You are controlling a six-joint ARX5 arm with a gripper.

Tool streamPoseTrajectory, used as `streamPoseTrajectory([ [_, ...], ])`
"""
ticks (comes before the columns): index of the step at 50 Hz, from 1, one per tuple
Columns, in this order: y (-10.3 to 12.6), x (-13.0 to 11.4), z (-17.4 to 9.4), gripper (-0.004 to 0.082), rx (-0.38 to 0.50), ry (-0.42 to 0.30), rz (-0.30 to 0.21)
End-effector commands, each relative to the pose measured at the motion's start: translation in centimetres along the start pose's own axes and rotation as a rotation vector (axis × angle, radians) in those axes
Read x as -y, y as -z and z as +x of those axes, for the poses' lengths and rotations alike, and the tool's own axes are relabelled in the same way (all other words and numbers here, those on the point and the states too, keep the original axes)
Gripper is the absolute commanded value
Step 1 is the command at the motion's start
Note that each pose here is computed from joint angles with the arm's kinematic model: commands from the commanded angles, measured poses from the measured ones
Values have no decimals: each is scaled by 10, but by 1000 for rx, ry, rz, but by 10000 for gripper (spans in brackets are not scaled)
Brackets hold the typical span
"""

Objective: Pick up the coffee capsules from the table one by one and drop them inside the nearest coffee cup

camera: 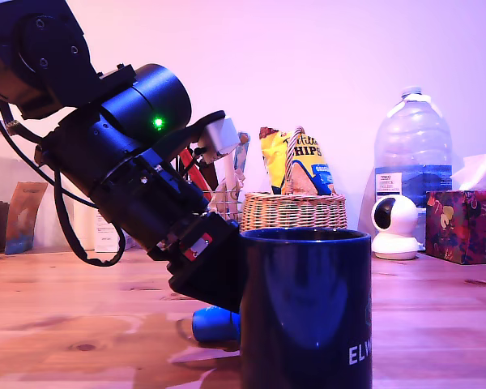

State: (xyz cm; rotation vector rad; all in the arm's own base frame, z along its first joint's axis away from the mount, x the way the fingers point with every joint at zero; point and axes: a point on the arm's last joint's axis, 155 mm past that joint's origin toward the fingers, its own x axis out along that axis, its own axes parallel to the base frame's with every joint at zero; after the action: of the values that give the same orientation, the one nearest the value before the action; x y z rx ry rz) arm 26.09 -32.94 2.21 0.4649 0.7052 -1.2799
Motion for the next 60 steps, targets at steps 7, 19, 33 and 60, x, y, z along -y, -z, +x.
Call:
streamPoseTrajectory([
  [7, -8, -7, -5, 413, 31, -28, 3],
  [19, -8, -7, -5, 418, 31, -29, 3],
  [33, -12, -14, -11, 599, 33, -72, 1],
  [60, 13, -6, -26, 599, -85, -62, -59],
])
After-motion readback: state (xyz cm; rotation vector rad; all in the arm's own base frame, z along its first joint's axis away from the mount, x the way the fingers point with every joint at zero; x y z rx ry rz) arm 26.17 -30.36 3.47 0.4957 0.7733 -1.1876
